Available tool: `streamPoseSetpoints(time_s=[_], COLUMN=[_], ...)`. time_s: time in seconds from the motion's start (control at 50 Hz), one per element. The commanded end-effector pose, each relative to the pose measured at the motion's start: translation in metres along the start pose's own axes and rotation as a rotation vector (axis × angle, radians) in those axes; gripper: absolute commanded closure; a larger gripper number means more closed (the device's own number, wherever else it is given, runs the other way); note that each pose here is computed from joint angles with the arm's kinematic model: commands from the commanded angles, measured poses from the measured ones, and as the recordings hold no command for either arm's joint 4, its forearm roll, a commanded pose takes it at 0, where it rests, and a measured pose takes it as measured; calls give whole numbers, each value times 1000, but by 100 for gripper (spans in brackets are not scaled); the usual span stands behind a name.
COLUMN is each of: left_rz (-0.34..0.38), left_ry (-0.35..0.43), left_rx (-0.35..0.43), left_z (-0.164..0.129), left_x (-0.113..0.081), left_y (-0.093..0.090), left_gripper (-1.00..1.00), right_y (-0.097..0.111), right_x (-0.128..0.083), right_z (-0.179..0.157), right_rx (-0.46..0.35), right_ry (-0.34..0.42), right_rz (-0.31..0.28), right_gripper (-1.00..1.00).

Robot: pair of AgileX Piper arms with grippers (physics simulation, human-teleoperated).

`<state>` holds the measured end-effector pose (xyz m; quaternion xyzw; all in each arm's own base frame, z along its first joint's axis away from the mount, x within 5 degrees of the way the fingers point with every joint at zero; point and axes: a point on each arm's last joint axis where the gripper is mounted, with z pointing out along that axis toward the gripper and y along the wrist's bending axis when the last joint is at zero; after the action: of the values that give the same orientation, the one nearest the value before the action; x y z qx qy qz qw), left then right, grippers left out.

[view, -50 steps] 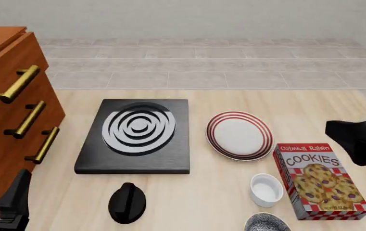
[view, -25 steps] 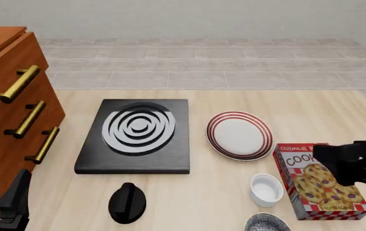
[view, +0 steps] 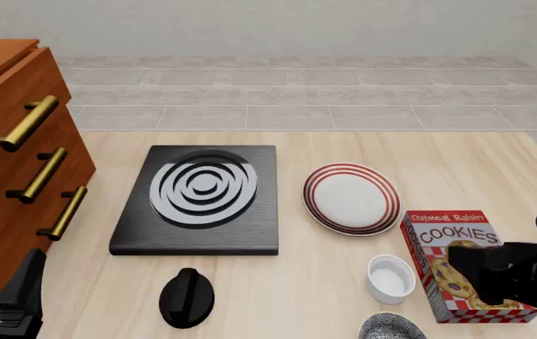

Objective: Pick the akita bowl next to the ramekin and place it on the plate.

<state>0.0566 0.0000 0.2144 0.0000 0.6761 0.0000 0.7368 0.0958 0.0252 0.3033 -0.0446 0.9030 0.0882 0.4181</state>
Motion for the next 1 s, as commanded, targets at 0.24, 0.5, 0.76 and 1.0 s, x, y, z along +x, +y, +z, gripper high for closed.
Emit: streamPoseSetpoints(time_s=[0.24,0.5,0.76,1.0], left_rz=[0,0,0,0], left_ry=[0,0,0,0], left_rx=[0,0,0,0], left_z=[0,0,0,0], left_x=[0,0,0,0], left_y=[0,0,0,0], left_gripper=[-100,-100,-100,-100], right_y=[-6,-8,-9,-11], right_x=[31,48,64,71], right_z=[16,27,35,41], right_rx=[17,15,13,19], right_ry=[46,75,101,116], right_rz=[25,39,55,60], right_gripper=[-100,-100,-100,-100])
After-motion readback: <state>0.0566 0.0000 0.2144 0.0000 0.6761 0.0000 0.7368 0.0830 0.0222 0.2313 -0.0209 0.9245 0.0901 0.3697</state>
